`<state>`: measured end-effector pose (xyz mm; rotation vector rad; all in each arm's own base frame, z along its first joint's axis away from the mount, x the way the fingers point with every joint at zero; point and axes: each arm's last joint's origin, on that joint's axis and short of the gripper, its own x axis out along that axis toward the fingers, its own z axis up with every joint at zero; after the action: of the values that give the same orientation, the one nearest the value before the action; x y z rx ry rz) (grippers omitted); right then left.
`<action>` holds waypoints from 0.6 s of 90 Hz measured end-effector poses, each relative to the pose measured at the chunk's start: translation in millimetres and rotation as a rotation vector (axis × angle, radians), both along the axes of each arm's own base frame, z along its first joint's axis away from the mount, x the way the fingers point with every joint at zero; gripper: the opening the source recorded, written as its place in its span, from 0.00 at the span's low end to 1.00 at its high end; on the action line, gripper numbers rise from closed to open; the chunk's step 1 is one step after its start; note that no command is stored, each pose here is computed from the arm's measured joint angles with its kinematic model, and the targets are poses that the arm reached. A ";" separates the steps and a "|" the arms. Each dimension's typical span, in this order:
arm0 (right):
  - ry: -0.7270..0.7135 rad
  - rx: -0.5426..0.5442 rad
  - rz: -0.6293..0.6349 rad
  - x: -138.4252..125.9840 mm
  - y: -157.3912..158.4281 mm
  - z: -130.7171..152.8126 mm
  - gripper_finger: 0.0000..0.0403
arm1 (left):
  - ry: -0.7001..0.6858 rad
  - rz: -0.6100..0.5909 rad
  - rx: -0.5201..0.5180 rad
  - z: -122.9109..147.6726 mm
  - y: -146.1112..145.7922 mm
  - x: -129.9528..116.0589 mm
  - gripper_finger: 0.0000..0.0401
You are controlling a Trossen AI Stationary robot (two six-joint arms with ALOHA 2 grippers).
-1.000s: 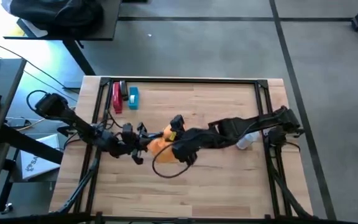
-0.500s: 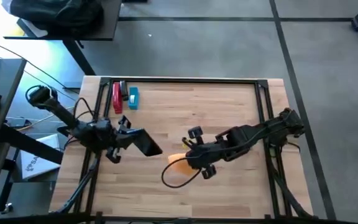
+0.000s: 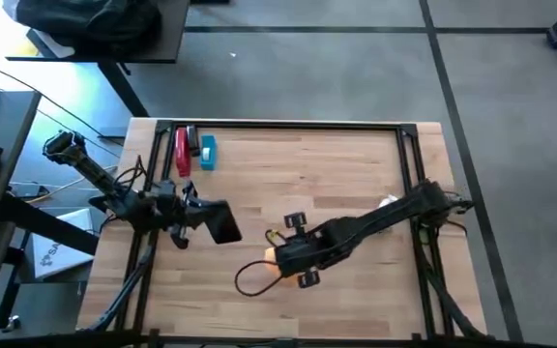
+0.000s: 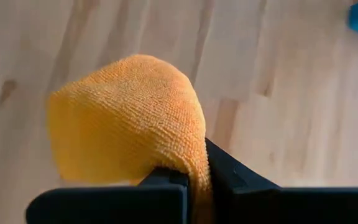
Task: Apply microfiber cloth
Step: Wipe the front and back of the black cellphone using the yellow microfiber cloth
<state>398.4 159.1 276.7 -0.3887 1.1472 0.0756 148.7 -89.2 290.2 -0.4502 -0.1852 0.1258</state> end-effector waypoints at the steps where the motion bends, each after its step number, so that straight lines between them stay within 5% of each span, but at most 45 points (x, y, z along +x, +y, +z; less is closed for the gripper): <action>1: 0.004 0.003 0.005 1.6 0.7 -2.8 0.00 | 0.001 0.000 0.001 -0.1 0.0 0.0 0.02; 24: -0.022 0.153 0.118 30.9 9.9 -35.2 0.00 | 0.010 -0.002 -0.008 -0.1 1.7 -2.3 0.02; 54: -0.024 0.013 0.006 28.0 -24.5 -19.5 0.00 | 0.057 -0.011 -0.006 -3.0 2.3 -11.2 0.02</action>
<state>426.4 134.6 257.2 -0.3809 1.1217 0.0839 137.6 -86.9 287.2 -0.4533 -0.1260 0.1279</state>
